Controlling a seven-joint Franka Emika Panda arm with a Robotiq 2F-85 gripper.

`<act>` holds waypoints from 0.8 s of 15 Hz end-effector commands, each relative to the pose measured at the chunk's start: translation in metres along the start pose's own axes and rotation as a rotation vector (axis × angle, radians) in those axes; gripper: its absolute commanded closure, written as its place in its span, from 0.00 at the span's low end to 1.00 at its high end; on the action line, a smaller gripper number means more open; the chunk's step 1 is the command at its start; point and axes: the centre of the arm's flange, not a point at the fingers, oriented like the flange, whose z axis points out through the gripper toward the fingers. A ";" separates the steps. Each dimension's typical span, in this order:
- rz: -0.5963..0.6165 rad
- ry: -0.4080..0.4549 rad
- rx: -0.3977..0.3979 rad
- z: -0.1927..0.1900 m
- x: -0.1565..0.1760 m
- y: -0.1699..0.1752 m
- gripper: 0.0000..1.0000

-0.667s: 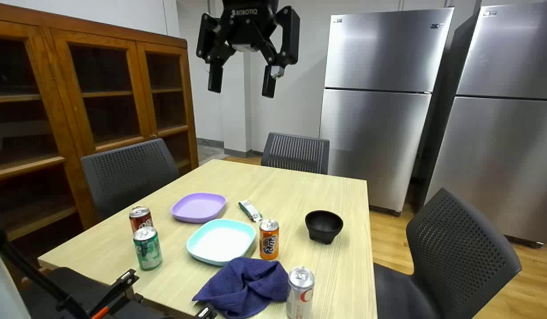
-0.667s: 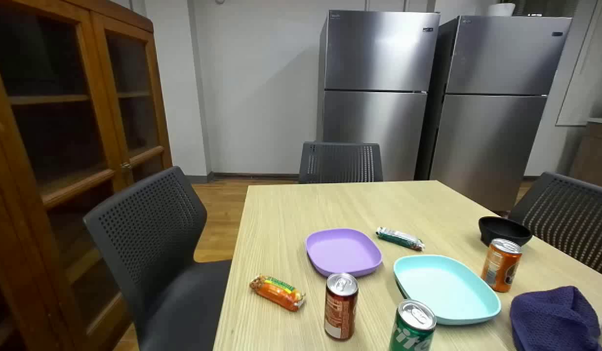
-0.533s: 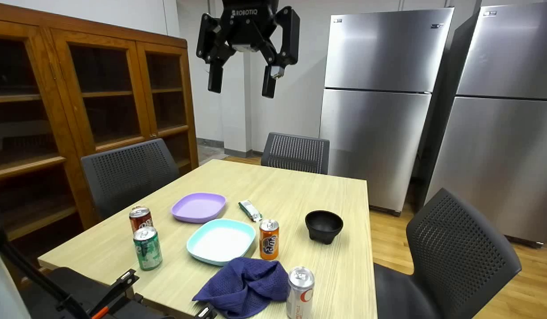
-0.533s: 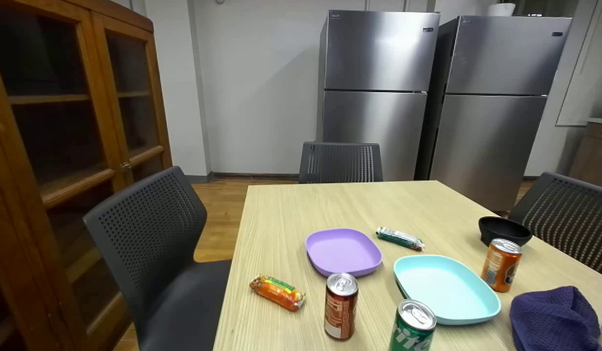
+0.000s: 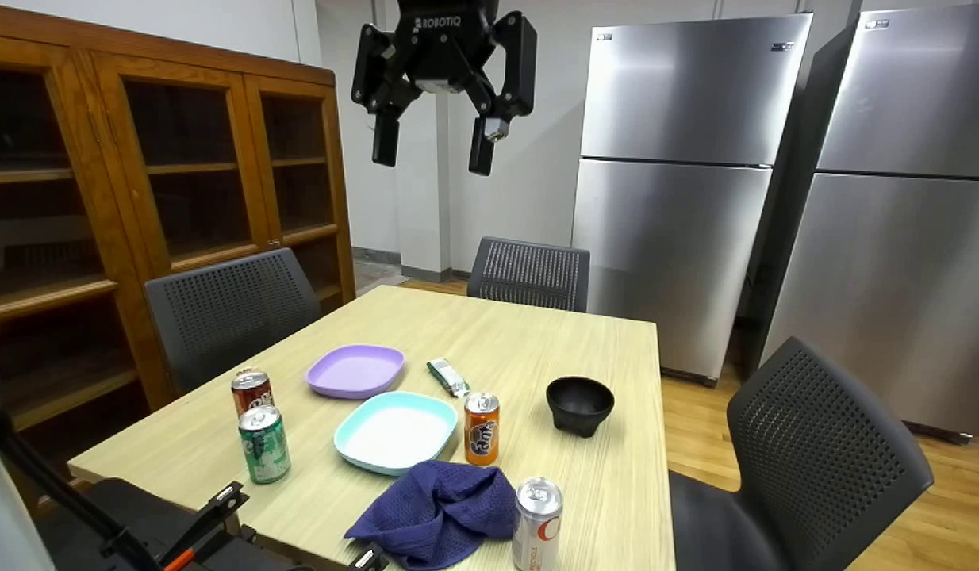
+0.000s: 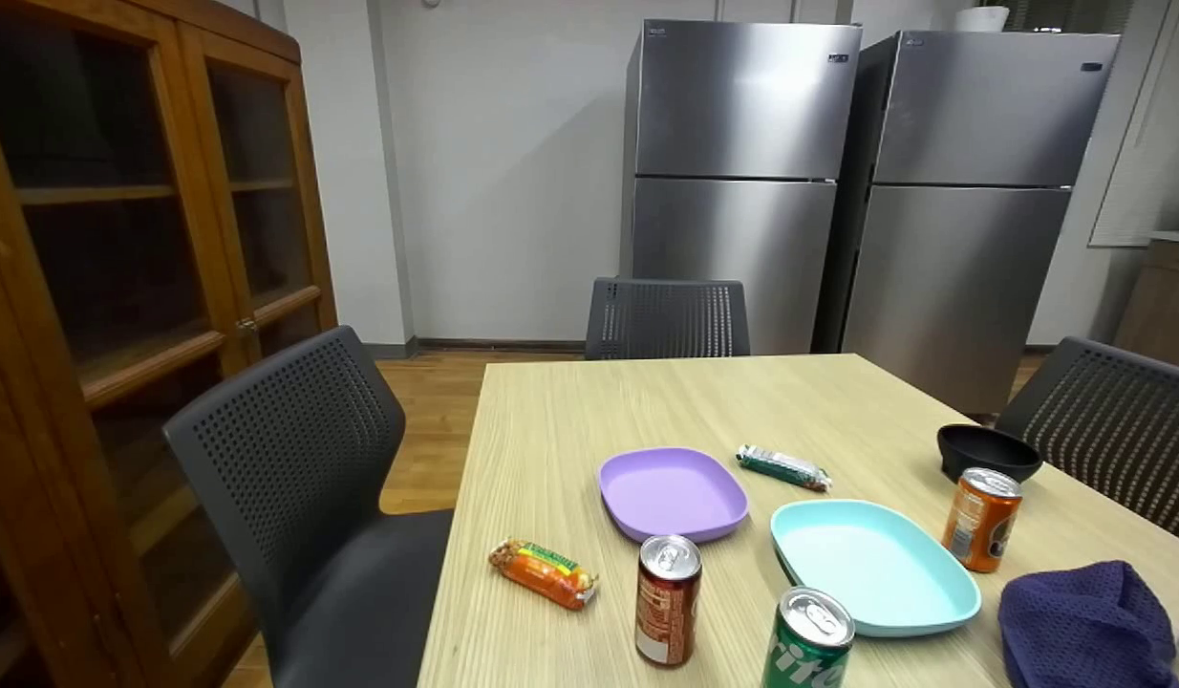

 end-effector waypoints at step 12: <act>-0.022 0.088 -0.137 0.060 0.041 0.033 0.00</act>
